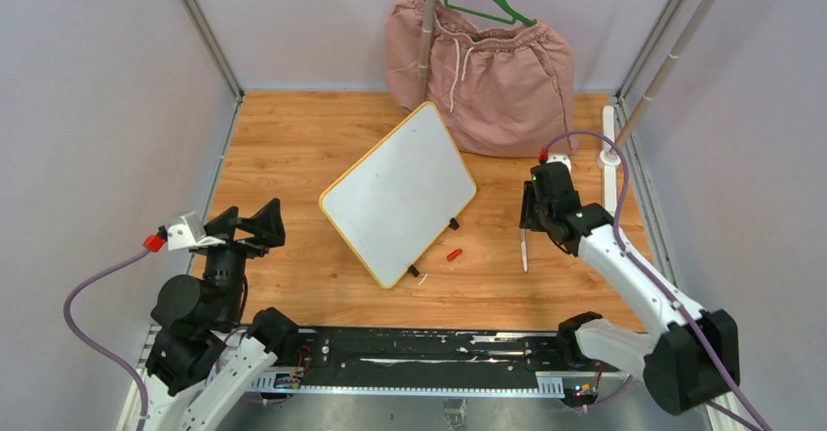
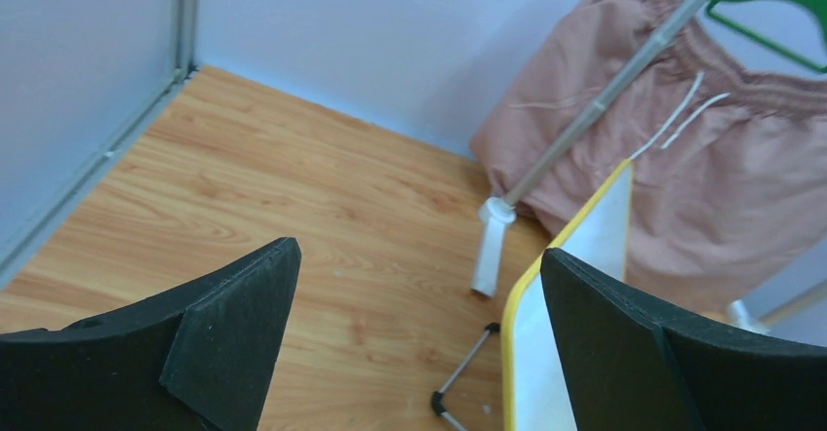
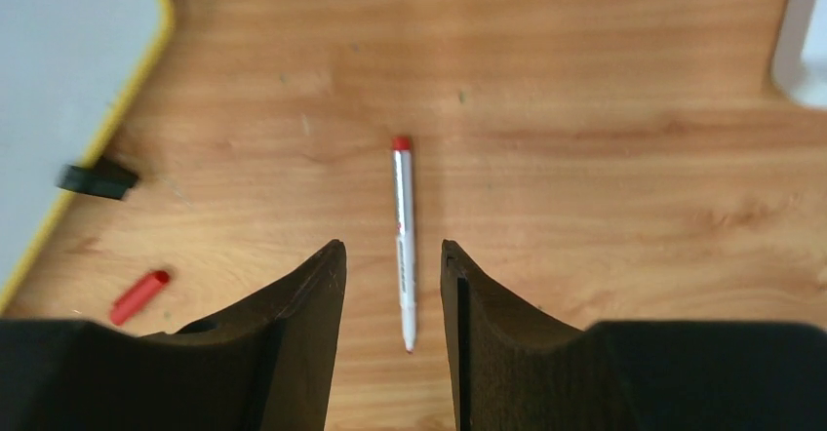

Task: Write a sentence on the whiteboard
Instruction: Pick up the whiteboard marker at the center of the board.

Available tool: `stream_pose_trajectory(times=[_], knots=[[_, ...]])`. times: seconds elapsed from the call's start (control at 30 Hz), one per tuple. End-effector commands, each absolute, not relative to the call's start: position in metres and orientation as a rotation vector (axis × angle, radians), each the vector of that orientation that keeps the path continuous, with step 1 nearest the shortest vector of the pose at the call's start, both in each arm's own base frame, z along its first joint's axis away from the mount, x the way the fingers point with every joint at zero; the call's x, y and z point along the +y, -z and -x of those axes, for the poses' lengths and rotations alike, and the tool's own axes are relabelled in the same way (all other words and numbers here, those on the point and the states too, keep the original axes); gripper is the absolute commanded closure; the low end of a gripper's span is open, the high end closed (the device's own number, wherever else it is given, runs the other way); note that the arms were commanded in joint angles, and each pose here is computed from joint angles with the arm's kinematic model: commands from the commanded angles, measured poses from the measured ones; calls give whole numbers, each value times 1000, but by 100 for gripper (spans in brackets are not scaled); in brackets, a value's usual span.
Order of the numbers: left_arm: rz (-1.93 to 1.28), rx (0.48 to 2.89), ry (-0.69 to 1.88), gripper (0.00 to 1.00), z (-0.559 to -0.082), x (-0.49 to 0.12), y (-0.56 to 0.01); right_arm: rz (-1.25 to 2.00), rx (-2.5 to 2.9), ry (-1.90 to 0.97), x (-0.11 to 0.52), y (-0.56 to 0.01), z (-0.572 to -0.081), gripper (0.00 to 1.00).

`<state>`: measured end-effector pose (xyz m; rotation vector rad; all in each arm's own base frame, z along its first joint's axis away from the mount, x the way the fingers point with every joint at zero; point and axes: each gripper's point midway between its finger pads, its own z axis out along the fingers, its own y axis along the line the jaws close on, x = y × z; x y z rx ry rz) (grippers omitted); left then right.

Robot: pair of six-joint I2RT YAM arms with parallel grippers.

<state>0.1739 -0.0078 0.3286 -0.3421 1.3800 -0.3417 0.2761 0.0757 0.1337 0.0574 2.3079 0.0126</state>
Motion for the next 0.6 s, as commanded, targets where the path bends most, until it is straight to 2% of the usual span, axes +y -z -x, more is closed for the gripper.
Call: stream_pose_trajectory(times=[0.0, 0.23, 0.57], knots=[[317, 1419, 146, 0, -182, 9, -323, -64, 2624, -68, 67, -92, -242, 55], [243, 1356, 193, 0, -174, 3, -321, -11, 2719, -60, 75, -79, -259, 52], [265, 1319, 189, 0, -162, 15, -322, -13, 2844, 3, 74, -50, -276, 57]])
